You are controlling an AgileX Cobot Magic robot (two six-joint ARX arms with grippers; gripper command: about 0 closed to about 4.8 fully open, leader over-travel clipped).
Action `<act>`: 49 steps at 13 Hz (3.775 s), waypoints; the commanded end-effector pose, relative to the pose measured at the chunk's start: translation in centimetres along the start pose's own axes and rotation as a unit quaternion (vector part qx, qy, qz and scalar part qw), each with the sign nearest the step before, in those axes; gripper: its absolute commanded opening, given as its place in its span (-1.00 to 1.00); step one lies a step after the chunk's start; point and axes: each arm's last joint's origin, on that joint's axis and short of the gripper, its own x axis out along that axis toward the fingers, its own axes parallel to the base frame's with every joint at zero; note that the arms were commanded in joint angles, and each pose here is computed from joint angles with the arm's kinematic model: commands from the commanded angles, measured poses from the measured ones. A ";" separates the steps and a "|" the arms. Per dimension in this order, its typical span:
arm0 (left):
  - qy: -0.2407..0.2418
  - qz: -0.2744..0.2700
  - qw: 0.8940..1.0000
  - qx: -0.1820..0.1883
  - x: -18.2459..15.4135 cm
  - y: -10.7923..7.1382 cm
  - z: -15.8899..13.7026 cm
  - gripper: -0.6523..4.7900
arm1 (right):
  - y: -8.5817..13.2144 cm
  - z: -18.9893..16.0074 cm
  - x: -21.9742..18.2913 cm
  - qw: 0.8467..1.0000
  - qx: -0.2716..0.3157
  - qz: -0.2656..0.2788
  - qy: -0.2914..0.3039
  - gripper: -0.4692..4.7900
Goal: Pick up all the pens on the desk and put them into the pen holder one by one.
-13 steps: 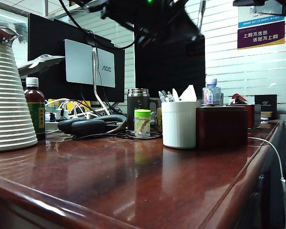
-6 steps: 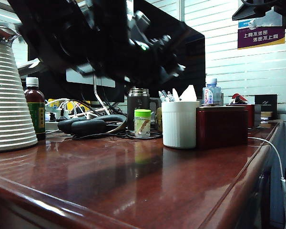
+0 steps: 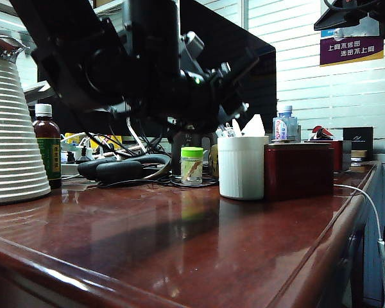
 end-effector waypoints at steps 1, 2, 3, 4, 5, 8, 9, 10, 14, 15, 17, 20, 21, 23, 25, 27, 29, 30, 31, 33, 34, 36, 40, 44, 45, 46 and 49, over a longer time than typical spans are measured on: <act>0.011 0.006 1.000 0.011 0.2 0.6 -1.2 -0.78 | 0.0 0.2 0.0 1.000 -0.005 0.004 -0.005 0.21; 0.012 0.006 1.000 0.016 0.3 0.8 -1.7 -0.78 | 0.0 0.2 0.0 1.000 -0.005 0.005 -0.005 0.21; 0.013 0.007 0.999 0.030 0.3 0.9 -1.7 -0.78 | 0.0 0.1 0.1 1.000 -0.004 0.005 -0.004 0.21; 0.015 0.011 0.999 0.031 0.3 1.0 -1.7 -0.78 | 0.0 0.0 0.2 1.000 -0.002 0.005 -0.001 0.21; 0.003 0.027 0.999 0.038 0.3 1.1 -1.6 -0.78 | 0.0 0.0 0.2 1.000 -0.002 0.006 -0.001 0.21; 0.006 0.040 0.998 0.042 0.4 1.5 -2.1 -0.78 | 0.0 -0.1 0.2 1.000 -0.001 0.008 0.001 0.21; 0.013 0.044 0.998 0.043 0.4 1.7 -2.5 -0.78 | 0.0 -0.1 0.2 1.000 -0.001 0.008 0.001 0.21; 0.007 0.039 0.998 0.043 0.5 1.7 -2.6 -0.78 | 0.1 -0.1 0.2 1.000 -0.001 0.016 0.001 0.21; -0.029 -0.033 0.998 0.052 0.2 0.2 -0.6 -0.78 | 0.7 -0.1 0.4 0.999 -0.001 0.051 0.001 0.21; -0.017 -0.062 0.996 0.064 0.1 -0.3 0.1 -0.78 | 1.2 -0.2 0.8 0.998 0.000 0.061 0.003 0.21; 0.029 -0.099 0.992 0.066 -0.2 -0.9 0.5 -0.78 | 2.1 -1.0 2.1 0.995 0.010 0.102 0.018 0.23; 0.074 -0.110 0.989 0.069 -0.5 -1.3 0.9 -0.78 | 2.1 -3.3 3.8 0.985 0.050 0.151 0.069 0.38; 0.086 -0.127 0.984 0.087 -0.6 -1.4 0.9 -0.78 | 2.1 -3.9 4.0 0.981 0.058 0.170 0.078 0.38; 0.100 -0.143 0.981 0.088 -0.7 -1.5 0.7 -0.78 | 2.0 -4.6 4.4 0.977 0.066 0.181 0.088 0.38; 0.098 -0.140 0.981 0.088 -0.7 -1.4 0.7 -0.78 | 1.8 -5.3 4.7 0.973 0.086 0.189 0.100 0.38; 0.083 -0.147 0.979 0.116 -0.6 -1.6 1.0 -0.78 | 2.2 -5.6 5.1 0.969 0.092 0.205 0.106 0.30; 0.077 -0.150 0.979 0.117 -0.6 -1.7 1.1 -0.78 | 3.2 -5.8 5.5 0.963 0.093 0.228 0.110 -0.08; 0.078 -0.150 0.979 0.117 -0.6 -1.7 1.1 -0.78 | 3.3 -5.9 5.6 0.962 0.094 0.231 0.111 -0.40; 0.078 -0.151 0.978 0.117 -0.6 -1.7 1.1 -0.78 | 3.3 -5.8 5.6 0.963 0.090 0.232 0.105 -0.76; 0.080 -0.151 0.978 0.117 -0.6 -1.6 1.0 -0.78 | 3.2 -5.1 5.8 0.967 0.068 0.232 0.075 -0.85; 0.086 -0.149 0.978 0.116 -0.6 -1.6 0.9 -0.78 | 3.2 -4.8 5.8 0.971 0.055 0.225 0.059 -0.85; 0.099 -0.133 0.979 0.115 -0.7 -0.9 1.3 -0.78 | 3.0 -4.6 6.3 0.973 0.039 0.223 0.036 -0.85; 0.207 -0.018 0.961 0.182 -2.9 1.9 4.5 -0.78 | 3.5 -6.2 9.3 0.968 0.035 0.247 0.040 -0.85; 0.231 -0.003 0.955 0.188 -4.4 2.6 5.4 -0.78 | 5.7 -9.0 11.5 0.970 -0.017 0.240 0.038 -0.85; 0.238 -0.003 0.952 0.190 -4.4 2.6 5.3 -0.78 | 5.6 -9.8 11.8 0.970 -0.011 0.236 0.050 -0.85; 0.242 -0.003 0.951 0.193 -4.5 2.7 5.1 -0.78 | 5.5 -10.3 11.9 0.972 -0.009 0.229 0.057 -0.85; 0.243 -0.003 0.950 0.196 -4.6 2.8 5.0 -0.78 | 5.4 -10.2 12.0 0.975 -0.032 0.215 0.046 -0.85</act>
